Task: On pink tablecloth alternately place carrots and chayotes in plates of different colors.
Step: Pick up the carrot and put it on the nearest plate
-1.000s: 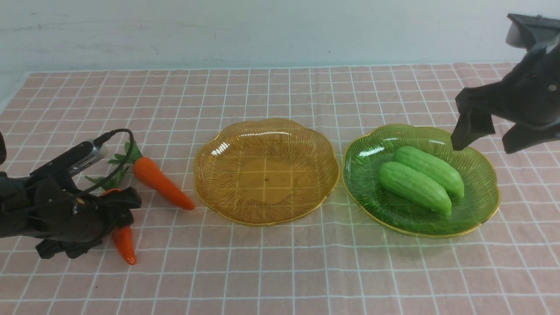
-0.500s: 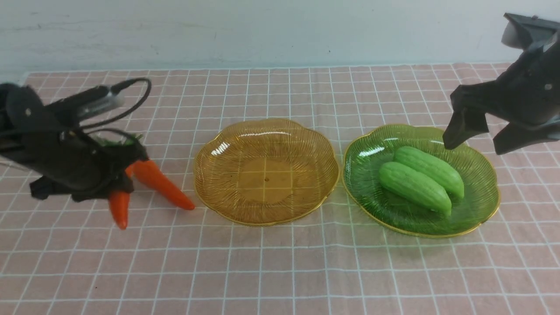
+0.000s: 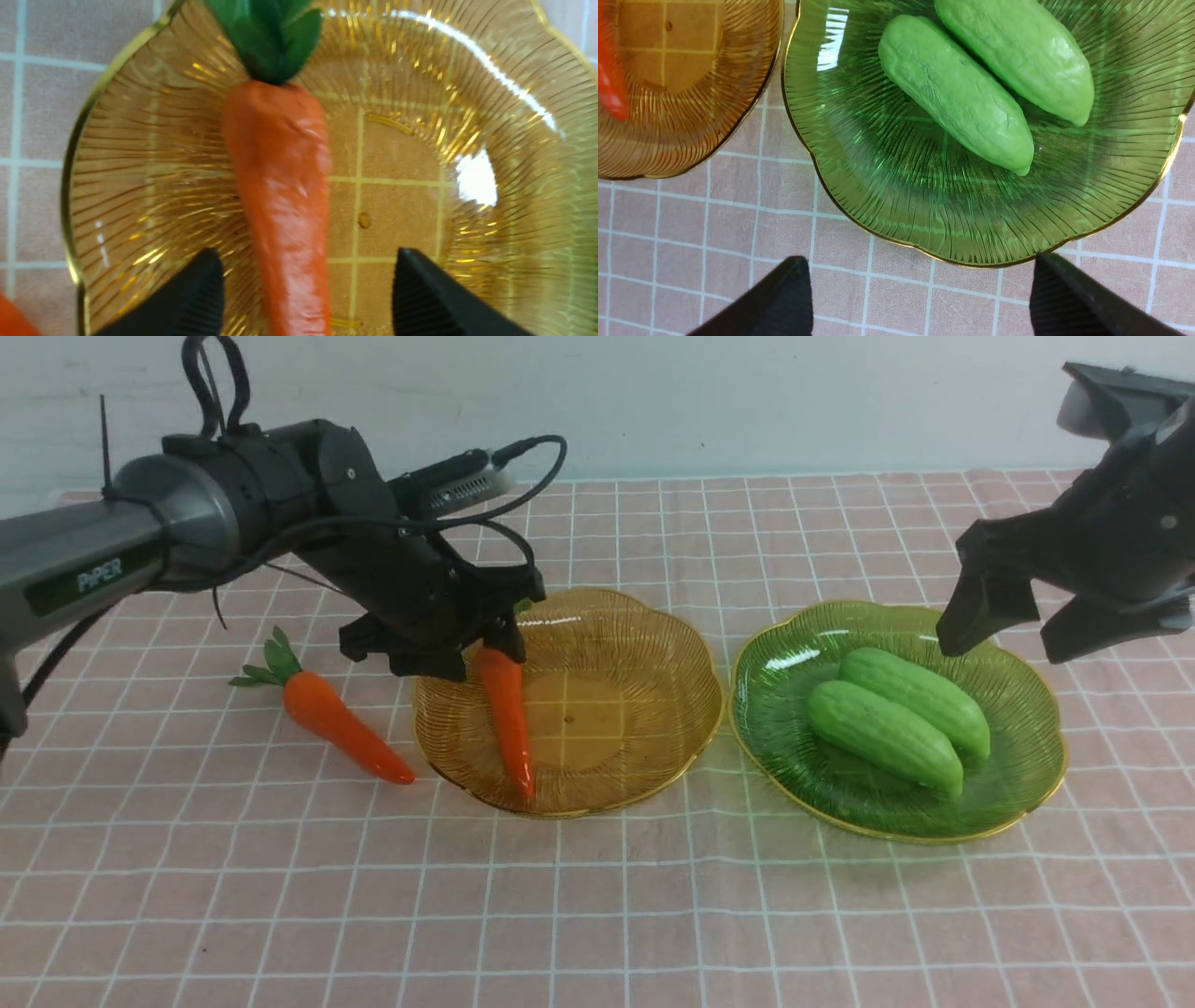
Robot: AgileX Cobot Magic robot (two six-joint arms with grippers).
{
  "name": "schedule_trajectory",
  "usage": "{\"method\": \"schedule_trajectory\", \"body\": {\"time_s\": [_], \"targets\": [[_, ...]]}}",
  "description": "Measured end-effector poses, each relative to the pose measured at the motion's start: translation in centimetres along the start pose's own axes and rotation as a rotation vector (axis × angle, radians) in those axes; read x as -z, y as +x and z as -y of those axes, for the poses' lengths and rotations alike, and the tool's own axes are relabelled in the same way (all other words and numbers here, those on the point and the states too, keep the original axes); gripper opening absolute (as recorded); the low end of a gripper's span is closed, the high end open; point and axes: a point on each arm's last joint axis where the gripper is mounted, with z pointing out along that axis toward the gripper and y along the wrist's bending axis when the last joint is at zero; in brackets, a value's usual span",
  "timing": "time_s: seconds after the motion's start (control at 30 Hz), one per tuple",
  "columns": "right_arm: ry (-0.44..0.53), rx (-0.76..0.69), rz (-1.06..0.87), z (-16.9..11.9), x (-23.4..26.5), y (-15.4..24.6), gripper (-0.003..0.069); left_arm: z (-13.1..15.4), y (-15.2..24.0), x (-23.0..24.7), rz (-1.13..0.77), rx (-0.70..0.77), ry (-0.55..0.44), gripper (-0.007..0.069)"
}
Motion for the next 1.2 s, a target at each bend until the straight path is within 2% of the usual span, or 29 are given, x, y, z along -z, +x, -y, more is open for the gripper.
{"method": "schedule_trajectory", "body": {"time_s": [0.13, 0.23, 0.27, 0.37, 0.4, 0.47, 0.63, 0.7, 0.77, 0.8, 0.87, 1.0, 1.2], "targets": [[0.0, 0.004, 0.0, 0.0, 0.0, 0.0, 0.0569, -0.9, -0.6, 0.1, -0.015, 0.005, -0.025, 0.0501], [-0.001, 0.003, 0.0, 0.0, 0.0, 0.0, 0.0569, -3.2, -1.8, 1.2, -0.025, 0.054, -0.078, 0.0534], [-0.001, 0.003, 0.0, 0.0, 0.0, 0.0, 0.0569, -4.9, -2.3, 1.7, -0.034, 0.091, -0.11, 0.0536], [-0.001, 0.003, 0.0, 0.0, 0.0, 0.0, 0.0569, -8.5, -3.0, 2.4, -0.065, 0.244, -0.183, 0.0531], [-0.001, 0.003, 0.0, 0.0, 0.0, 0.0, 0.0569, -8.5, -3.0, 2.3, -0.067, 0.249, -0.186, 0.0531], [-0.001, 0.003, 0.0, 0.0, 0.0, 0.0, 0.0569, -10.5, -3.1, 0.9, -0.084, 0.343, -0.216, 0.051], [-0.001, 0.004, 0.0, 0.0, 0.0, 0.0, 0.0569, -11.7, -2.7, -1.8, -0.115, 0.377, -0.233, 0.0468], [-0.001, 0.004, 0.0, 0.0, 0.0, 0.0, 0.0569, -12.0, -2.4, -2.5, -0.138, 0.383, -0.24, 0.0426], [-0.001, 0.004, 0.0, 0.0, 0.0, 0.0, 0.0569, -11.9, -2.4, -2.4, -0.15, 0.374, -0.234, 0.036], [-0.001, 0.004, 0.0, 0.0, 0.0, 0.0, 0.0569, -11.8, -2.6, -2.1, -0.164, 0.339, -0.232, 0.0277], [-0.003, -0.001, 0.0, 0.0, 0.0, 0.0, 0.0568, -11.2, -3.5, -1.1, -0.159, 0.263, -0.225, 0.0216], [-0.016, -0.017, -0.001, -0.1, 0.0, 0.0, 0.0528, -7.6, -6.1, 2.4, -0.079, 0.12, -0.179, 0.0188], [-0.017, -0.004, 0.006, -0.2, 0.3, 0.1, 0.0414, -1.3, -4.5, 1.4, -0.105, -0.015, -0.118, 0.0194]]}}
